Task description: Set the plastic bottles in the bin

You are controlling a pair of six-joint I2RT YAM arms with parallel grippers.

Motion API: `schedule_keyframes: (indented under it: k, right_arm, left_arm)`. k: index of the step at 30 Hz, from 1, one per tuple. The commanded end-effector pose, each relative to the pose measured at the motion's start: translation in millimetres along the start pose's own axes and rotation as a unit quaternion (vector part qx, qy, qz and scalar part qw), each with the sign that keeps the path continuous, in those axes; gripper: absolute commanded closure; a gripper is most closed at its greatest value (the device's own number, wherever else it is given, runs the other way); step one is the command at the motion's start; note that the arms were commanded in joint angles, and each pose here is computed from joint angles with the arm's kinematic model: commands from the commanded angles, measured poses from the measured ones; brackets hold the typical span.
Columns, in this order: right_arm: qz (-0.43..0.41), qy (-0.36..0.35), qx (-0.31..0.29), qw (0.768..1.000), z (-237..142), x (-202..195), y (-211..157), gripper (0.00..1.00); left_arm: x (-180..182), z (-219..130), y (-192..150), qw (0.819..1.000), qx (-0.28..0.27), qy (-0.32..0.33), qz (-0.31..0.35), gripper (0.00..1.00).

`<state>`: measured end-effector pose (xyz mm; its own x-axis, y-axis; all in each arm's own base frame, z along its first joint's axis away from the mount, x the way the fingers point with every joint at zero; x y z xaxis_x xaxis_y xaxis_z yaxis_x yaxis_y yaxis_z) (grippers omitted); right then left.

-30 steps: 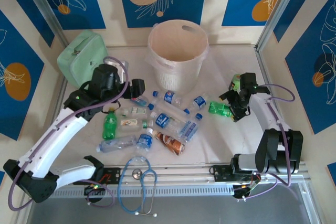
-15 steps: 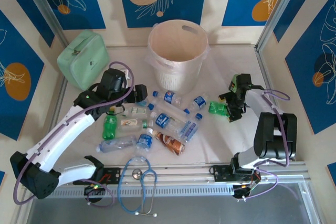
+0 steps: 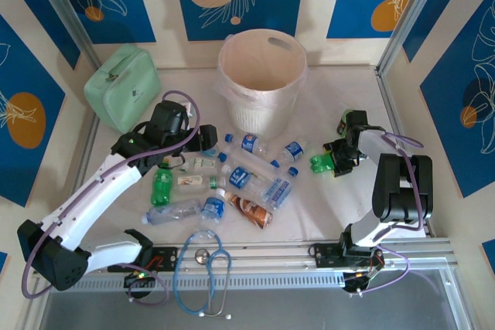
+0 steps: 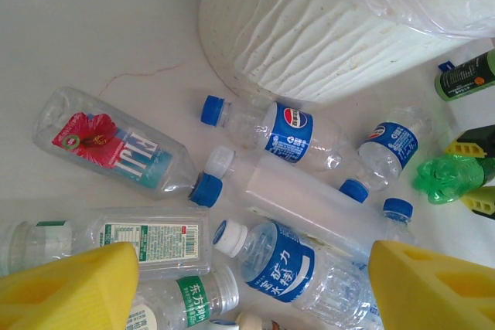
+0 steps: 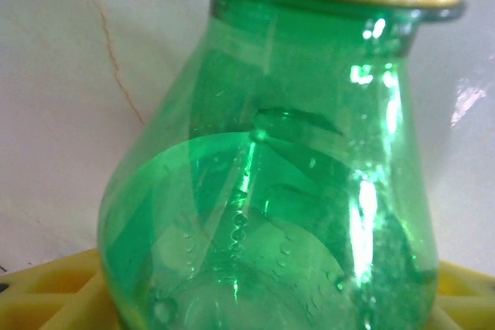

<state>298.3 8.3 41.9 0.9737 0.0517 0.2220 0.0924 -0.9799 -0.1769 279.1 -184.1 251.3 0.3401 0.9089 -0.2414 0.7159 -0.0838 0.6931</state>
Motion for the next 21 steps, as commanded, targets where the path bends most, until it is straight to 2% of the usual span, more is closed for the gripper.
schedule_keyframes:
  k: [1, 9, 14, 18, 21]
  right_arm:
    - [0.005, -0.012, -0.003, 1.0, 2.2, -12.3, 3.6, 0.38]
    - [-0.043, 0.012, -0.015, 0.999, -29.7, -20.9, -2.8, 0.41]
    - [-0.109, 0.066, -0.03, 0.991, -82.5, -21.9, -19.1, 0.41]
    - [-0.187, 0.153, -0.055, 0.969, -146.3, -0.8, -44.4, 0.41]
    - [-0.245, 0.232, -0.056, 0.94, -194.0, 30.4, -70.3, 0.41]
  left_arm:
    - [-0.4, 2.3, -2.0, 1.0, 0.004, -0.001, 0.002, 0.22]
    - [4.5, 3.1, -3.9, 1.0, 0.005, 0.012, 0.004, 0.23]
    - [8.7, 1.5, -4.4, 1.0, -0.004, 0.021, -0.003, 0.23]
    - [9.7, 3.3, -4.4, 1.0, -0.007, 0.021, -0.011, 0.23]
    - [8.3, 5.6, -2.4, 1.0, -0.009, 0.018, -0.016, 0.23]
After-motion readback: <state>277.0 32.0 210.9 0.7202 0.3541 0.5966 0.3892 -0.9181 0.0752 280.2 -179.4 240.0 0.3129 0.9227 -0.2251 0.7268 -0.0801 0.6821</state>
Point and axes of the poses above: each hand's point on the last joint's axis, 136 mm out from that joint toward the fingers, its own z axis out along the fingers, its own x axis along the line the jaws close on, y = z × x, the point moved 1 cm from there along -z, back along the fingers, and after that the axes turned 13 degrees about z, right-handed, at the moved point
